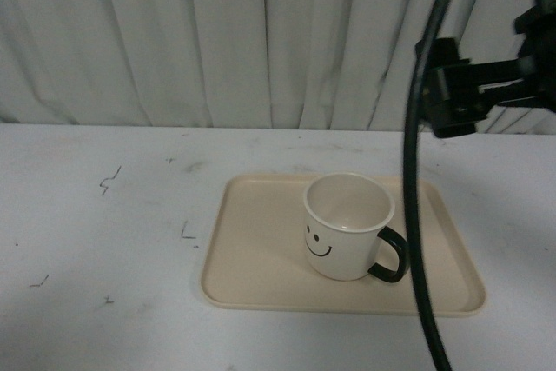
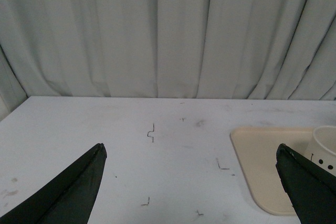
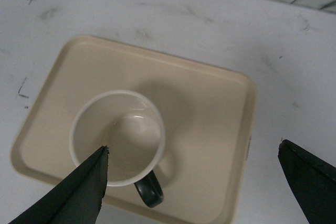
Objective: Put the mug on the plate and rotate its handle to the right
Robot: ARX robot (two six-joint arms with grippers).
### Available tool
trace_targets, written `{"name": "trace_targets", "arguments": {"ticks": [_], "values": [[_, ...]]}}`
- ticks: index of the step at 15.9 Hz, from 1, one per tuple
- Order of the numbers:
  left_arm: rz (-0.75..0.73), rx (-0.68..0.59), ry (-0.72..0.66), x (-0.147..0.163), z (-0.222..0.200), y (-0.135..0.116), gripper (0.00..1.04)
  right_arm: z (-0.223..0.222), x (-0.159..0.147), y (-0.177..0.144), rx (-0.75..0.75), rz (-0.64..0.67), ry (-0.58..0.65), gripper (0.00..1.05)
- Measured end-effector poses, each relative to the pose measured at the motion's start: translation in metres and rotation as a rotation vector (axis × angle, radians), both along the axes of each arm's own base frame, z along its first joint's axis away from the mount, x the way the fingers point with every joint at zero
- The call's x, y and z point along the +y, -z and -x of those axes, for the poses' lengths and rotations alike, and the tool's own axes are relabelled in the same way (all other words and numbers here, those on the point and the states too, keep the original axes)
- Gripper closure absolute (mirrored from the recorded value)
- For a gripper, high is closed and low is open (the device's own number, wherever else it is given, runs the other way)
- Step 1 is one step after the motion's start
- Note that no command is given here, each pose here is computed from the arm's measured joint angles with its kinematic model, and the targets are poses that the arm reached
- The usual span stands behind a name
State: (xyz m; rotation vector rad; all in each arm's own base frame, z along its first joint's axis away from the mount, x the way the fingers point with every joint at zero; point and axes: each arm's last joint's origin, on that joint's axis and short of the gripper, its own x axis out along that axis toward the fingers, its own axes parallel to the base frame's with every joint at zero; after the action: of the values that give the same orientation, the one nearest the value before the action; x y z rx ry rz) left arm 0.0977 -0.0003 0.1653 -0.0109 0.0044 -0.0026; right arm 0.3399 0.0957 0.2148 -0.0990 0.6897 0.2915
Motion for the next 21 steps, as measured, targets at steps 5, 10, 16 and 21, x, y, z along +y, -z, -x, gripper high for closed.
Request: {"name": "trace_targets", "arguments": {"ticks": [5,10,16,21], "values": [[0.0,0.0,0.0,0.0,0.0,0.0,0.07,-0.028,0.034,0.049,0.139,-0.011,0.077,0.06],[0.0,0.0,0.0,0.0,0.0,0.0,0.07,-0.032,0.047,0.09,0.171,-0.115,0.197,0.06],[0.0,0.0,0.0,0.0,0.0,0.0,0.07,-0.034,0.038,0.109,0.258,-0.112,0.24,0.63],[0.0,0.0,0.0,0.0,0.0,0.0,0.07,-0.053,0.018,0.091,0.299,0.103,0.116,1.02]]}}
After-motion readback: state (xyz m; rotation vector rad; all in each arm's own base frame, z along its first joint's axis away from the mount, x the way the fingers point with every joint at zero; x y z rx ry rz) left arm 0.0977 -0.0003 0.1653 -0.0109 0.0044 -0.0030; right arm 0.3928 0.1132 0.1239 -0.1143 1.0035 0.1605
